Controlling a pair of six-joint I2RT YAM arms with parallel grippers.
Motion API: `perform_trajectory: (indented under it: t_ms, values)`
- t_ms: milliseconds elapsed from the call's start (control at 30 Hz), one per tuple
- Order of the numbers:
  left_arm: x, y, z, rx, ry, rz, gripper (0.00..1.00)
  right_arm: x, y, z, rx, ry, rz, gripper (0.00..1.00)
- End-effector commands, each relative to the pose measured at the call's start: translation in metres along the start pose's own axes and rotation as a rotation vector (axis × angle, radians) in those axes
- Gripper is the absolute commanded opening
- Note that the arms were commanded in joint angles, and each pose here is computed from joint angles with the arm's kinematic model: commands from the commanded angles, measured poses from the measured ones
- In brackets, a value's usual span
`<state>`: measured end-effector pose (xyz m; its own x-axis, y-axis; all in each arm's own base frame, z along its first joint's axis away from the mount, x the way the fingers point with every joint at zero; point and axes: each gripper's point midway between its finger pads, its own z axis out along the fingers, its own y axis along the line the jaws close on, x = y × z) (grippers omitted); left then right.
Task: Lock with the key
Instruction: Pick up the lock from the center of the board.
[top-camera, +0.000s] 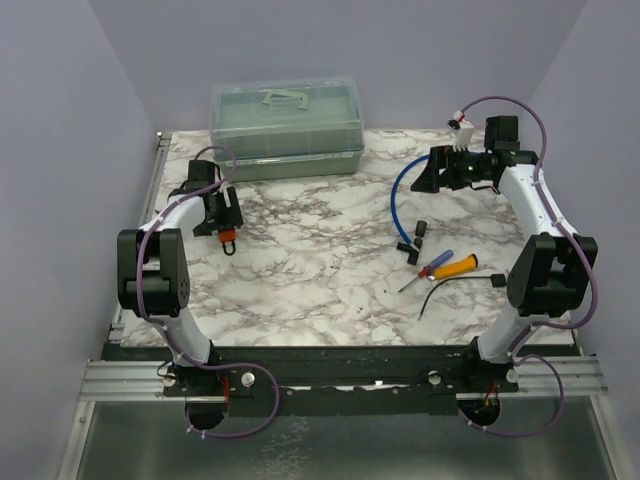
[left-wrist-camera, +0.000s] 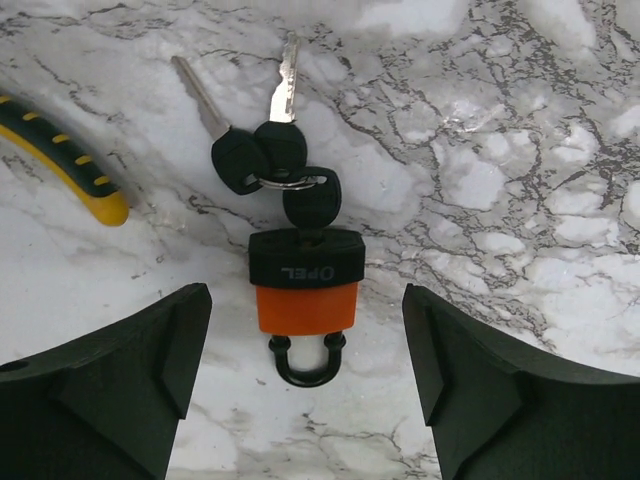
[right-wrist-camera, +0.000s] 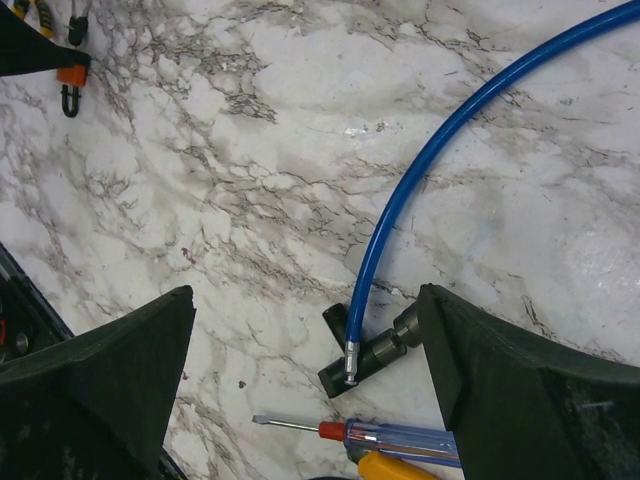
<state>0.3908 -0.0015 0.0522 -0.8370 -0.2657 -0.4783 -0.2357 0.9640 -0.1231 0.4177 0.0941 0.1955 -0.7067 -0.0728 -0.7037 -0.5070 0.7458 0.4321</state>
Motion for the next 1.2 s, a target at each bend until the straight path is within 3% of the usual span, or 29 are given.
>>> perform_trajectory:
  t_ms: [0,300,467,567,700,800,933,1167]
  values:
    - [-0.001,-0.007,0.014,0.003,-0.012,0.021,0.83,-0.008,0.010,-0.002,-0.028,-0.020,-0.019,1.00]
    - [0.015,0.002,0.026,-0.038,0.035,-0.005,0.70,-0.008,0.014,-0.004,-0.038,-0.025,-0.031,1.00]
    - [0.016,0.006,0.032,-0.058,0.044,0.031,0.58,-0.008,0.015,-0.004,-0.038,-0.026,-0.027,1.00]
    - [0.011,-0.001,0.027,-0.041,0.030,0.066,0.46,-0.010,0.016,-0.006,-0.035,-0.031,-0.030,1.00]
    - [0.001,-0.035,-0.010,0.020,-0.015,0.194,0.28,-0.011,0.018,-0.007,-0.036,-0.032,-0.033,1.00]
    - [-0.003,-0.070,-0.049,0.101,-0.036,0.283,0.20,-0.012,0.020,-0.010,-0.040,-0.034,-0.033,1.00]
    - [0.004,-0.102,-0.078,0.257,0.047,0.314,0.13,-0.013,0.028,-0.012,-0.067,-0.050,-0.060,1.00]
    - [0.036,-0.164,-0.138,0.602,0.194,0.405,0.13,-0.011,0.049,-0.021,-0.131,-0.088,-0.186,1.00]
